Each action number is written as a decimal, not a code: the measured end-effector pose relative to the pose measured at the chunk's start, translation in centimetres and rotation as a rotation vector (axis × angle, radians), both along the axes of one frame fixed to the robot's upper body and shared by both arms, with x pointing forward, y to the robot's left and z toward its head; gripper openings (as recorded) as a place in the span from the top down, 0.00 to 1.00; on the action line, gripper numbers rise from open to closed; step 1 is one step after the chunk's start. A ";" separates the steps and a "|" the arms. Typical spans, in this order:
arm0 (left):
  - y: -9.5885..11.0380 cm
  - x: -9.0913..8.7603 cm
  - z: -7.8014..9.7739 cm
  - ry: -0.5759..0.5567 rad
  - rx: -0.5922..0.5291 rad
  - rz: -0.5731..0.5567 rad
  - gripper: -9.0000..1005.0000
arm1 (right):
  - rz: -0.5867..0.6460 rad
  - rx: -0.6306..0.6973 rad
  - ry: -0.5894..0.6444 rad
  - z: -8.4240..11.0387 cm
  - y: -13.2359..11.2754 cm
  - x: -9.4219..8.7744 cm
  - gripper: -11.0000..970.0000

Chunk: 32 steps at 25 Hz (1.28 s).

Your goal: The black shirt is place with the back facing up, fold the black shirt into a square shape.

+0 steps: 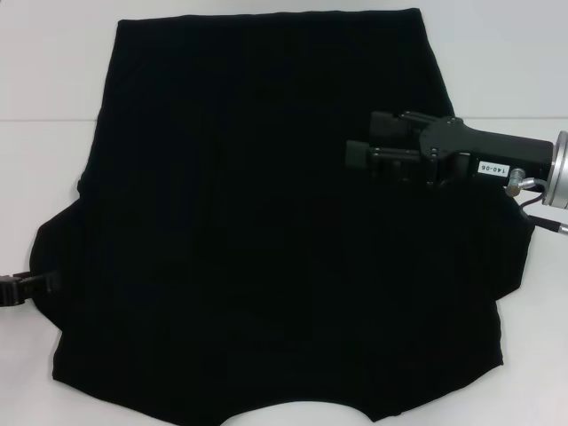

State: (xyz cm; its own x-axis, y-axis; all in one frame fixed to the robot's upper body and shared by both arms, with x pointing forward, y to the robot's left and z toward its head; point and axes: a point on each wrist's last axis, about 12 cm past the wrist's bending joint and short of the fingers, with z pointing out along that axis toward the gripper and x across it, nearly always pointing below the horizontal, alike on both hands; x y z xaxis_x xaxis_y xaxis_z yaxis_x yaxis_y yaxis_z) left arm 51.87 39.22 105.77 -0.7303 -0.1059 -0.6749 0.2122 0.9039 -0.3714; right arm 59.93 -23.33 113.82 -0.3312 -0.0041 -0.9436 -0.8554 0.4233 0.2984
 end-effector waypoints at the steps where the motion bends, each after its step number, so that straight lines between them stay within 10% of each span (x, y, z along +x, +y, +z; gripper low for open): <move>1: 0.0 0.1 0.0 0.001 0.002 -0.003 0.33 | 0.000 0.001 -0.001 0.0 0.0 0.0 0.07; 11: 0.0 0.4 0.1 -0.001 0.014 0.001 0.75 | -0.004 0.007 -0.007 0.2 0.0 0.1 0.07; 32: 2.3 -0.1 1.2 -0.014 0.054 0.102 0.99 | -0.023 0.033 -0.006 0.2 -0.2 0.0 0.07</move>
State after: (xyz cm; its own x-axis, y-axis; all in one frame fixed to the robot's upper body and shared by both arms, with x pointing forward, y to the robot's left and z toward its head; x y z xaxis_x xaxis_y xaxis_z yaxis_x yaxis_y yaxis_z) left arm 51.77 41.51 106.96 -0.7078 -0.1428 -0.6918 0.1226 0.9397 -0.3194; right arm 59.96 -23.58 113.99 -0.3249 0.0344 -0.9451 -0.8476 0.4327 0.3071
